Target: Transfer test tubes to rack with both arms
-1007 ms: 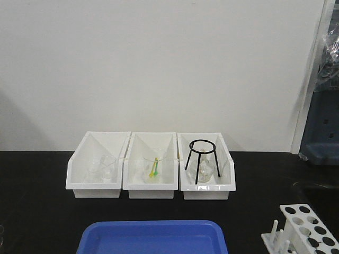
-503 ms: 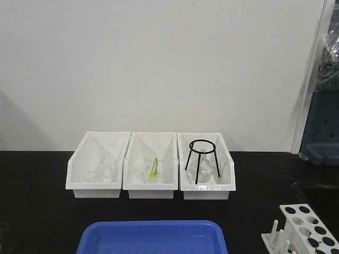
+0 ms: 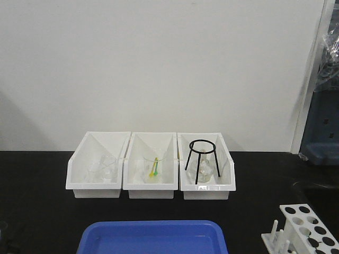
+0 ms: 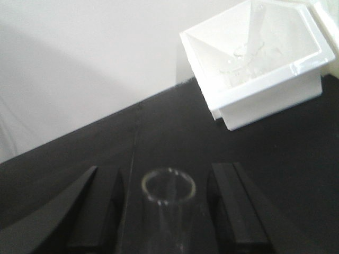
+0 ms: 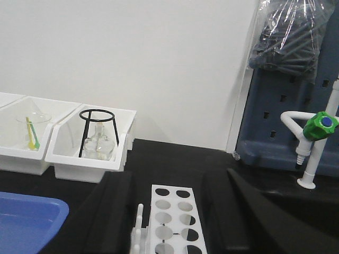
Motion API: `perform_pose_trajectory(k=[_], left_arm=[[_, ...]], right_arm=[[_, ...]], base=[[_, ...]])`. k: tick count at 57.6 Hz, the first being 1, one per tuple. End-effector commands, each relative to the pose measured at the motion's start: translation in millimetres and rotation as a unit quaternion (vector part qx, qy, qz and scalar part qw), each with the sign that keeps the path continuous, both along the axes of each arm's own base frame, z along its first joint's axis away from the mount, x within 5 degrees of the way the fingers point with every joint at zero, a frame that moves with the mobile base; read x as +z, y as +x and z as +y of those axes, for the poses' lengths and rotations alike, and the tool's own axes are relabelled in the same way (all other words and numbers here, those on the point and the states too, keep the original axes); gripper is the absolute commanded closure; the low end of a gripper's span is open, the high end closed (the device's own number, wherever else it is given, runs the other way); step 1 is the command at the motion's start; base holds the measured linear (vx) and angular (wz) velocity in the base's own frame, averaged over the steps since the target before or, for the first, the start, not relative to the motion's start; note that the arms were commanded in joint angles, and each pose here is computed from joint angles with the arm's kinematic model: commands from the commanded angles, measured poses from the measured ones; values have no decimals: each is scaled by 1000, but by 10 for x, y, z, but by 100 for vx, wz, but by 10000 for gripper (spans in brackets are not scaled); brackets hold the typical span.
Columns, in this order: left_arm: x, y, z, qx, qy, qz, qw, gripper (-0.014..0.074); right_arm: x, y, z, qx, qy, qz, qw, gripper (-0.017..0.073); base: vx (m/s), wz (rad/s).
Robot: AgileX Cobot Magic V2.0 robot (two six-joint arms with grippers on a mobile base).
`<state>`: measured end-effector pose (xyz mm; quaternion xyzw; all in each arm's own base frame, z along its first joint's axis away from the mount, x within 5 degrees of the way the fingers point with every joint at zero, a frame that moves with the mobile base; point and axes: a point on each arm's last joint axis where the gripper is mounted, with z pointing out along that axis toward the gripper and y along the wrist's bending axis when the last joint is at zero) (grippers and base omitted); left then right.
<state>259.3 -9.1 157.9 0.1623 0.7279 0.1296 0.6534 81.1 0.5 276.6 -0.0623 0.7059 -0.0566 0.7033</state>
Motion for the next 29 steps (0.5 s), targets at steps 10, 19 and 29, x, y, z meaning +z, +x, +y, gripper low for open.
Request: perform_pose_trajectory(k=[10,19,29], left_arm=[[260,40,15,7,-10,-102,995,121],[253,40,15,7,-10,-99,995,176],[252,40,15,7,-10,-98,995,259]], right_arm=[[177,11,6,3,-2,-51,999,188],[177,11,6,3,-2,-51,999,188],[177,11,6,3,-2,-51,999,188]], base=[[0,0],[0,0],[0,0]])
